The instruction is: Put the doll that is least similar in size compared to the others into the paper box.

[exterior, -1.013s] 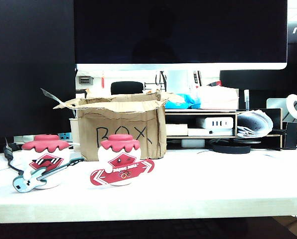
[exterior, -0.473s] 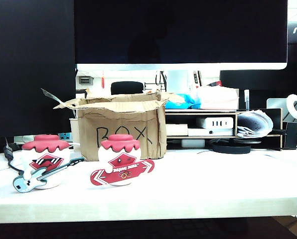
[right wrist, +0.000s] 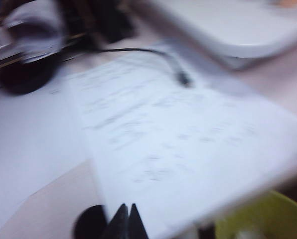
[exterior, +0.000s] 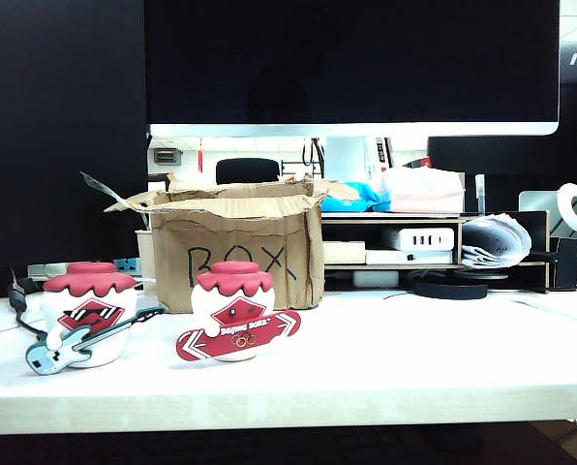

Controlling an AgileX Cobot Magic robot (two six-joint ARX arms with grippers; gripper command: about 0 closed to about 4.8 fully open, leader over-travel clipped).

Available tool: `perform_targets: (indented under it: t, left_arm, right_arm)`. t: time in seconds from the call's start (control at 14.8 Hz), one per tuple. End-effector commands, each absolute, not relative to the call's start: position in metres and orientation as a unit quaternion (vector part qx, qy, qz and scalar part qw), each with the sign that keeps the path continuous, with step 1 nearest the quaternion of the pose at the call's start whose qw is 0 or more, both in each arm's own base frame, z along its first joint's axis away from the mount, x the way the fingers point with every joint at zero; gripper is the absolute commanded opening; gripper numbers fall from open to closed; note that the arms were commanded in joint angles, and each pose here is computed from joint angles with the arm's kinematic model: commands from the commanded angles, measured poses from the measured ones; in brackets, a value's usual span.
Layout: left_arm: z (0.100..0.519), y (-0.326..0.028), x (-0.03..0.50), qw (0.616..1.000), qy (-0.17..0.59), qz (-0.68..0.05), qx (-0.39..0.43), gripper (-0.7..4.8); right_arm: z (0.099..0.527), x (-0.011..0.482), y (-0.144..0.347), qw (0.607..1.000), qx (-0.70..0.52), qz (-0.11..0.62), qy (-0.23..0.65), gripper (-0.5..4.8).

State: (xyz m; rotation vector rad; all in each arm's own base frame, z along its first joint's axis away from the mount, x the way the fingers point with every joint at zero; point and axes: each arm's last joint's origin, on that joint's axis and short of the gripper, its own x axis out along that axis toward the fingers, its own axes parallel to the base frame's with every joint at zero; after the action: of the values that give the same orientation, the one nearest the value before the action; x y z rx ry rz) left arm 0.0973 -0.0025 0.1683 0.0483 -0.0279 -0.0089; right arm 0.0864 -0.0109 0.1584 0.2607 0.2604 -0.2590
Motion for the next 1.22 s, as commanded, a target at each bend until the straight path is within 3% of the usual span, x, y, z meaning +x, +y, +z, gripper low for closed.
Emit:
perform_targets:
  t: [0.07,0.34,1.22]
  left_arm:
    - [0.1694,-0.0023,0.0972,1.000,-0.018,-0.004,0.024,-0.05]
    - [0.1694,-0.0023,0.0972,1.000,-0.019,-0.004,0.024,-0.05]
    - [0.1694,-0.0023,0.0972,1.000,-0.019,-0.004,0.024,-0.05]
  right_arm:
    - [0.1518,0.0948,-0.0073,0.993,0.072,-0.044,0.086,-0.05]
    - [0.1547,0.0967,-0.0075,0.998,0.011,-0.039,0.052,-0.05]
    - [0.1604,0.0975,0.0010,1.000,0.013,0.013,0.023,-0.05]
